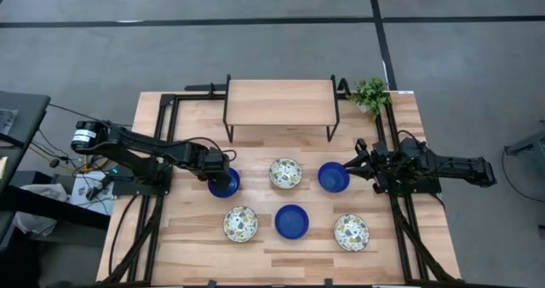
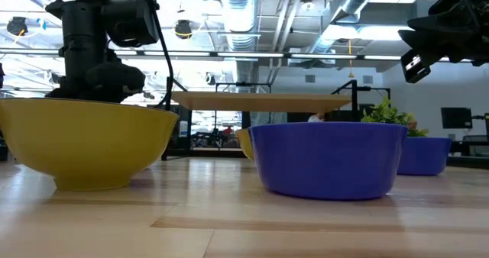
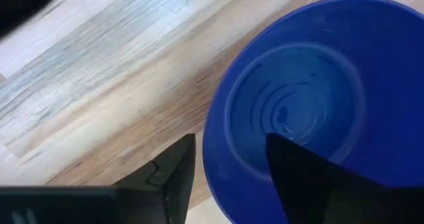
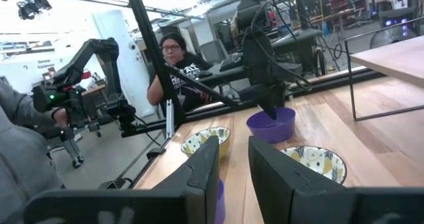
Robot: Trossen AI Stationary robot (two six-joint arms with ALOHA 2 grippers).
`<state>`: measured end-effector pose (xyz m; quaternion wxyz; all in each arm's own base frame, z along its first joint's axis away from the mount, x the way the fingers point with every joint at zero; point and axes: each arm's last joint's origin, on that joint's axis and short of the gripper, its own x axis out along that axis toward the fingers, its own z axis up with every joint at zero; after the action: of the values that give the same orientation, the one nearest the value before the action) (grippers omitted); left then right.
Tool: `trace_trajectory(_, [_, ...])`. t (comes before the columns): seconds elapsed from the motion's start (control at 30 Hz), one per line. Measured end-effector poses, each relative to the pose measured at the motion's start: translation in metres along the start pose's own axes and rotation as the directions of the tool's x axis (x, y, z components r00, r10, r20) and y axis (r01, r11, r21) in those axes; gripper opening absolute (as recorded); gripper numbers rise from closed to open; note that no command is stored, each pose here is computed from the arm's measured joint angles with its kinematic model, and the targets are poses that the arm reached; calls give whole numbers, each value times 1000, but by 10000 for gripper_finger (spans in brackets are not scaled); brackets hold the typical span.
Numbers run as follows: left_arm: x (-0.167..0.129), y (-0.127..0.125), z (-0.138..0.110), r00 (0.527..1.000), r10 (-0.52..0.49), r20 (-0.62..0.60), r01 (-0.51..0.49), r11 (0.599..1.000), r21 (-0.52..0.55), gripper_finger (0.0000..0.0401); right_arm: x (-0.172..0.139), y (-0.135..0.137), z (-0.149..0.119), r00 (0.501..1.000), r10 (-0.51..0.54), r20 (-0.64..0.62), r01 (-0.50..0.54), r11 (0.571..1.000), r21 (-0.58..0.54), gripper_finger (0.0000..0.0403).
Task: Pick & Place Mini bowls
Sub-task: Put the top left blue bowl on the shelf
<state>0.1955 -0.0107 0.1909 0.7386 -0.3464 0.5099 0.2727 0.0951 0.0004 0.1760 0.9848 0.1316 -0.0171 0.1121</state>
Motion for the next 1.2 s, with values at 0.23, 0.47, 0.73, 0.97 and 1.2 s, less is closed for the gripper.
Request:
trace_trajectory(0.23, [0,0,0,1000,4,6,-4,1000,0,147,0,0,0,1000,0,0,0,1000,0,72])
trace_trajectory(0.47, [0,0,0,1000,5,8,-5,1000,1,106,0,0,0,1000,0,0,0,1000,0,72])
trace_trajectory(0.73, [0,0,0,1000,7,13,-7,1000,17,17,0,0,0,1000,0,0,0,1000,0,72])
trace_trajectory(0.97, [-1,0,0,1000,4,14,-4,998,58,8,0,0,0,1000,0,0,0,1000,0,72])
trace_trajectory(1.2, [-22,8,-3,997,-52,52,49,997,53,5,0,0,0,1000,0,0,0,1000,0,72])
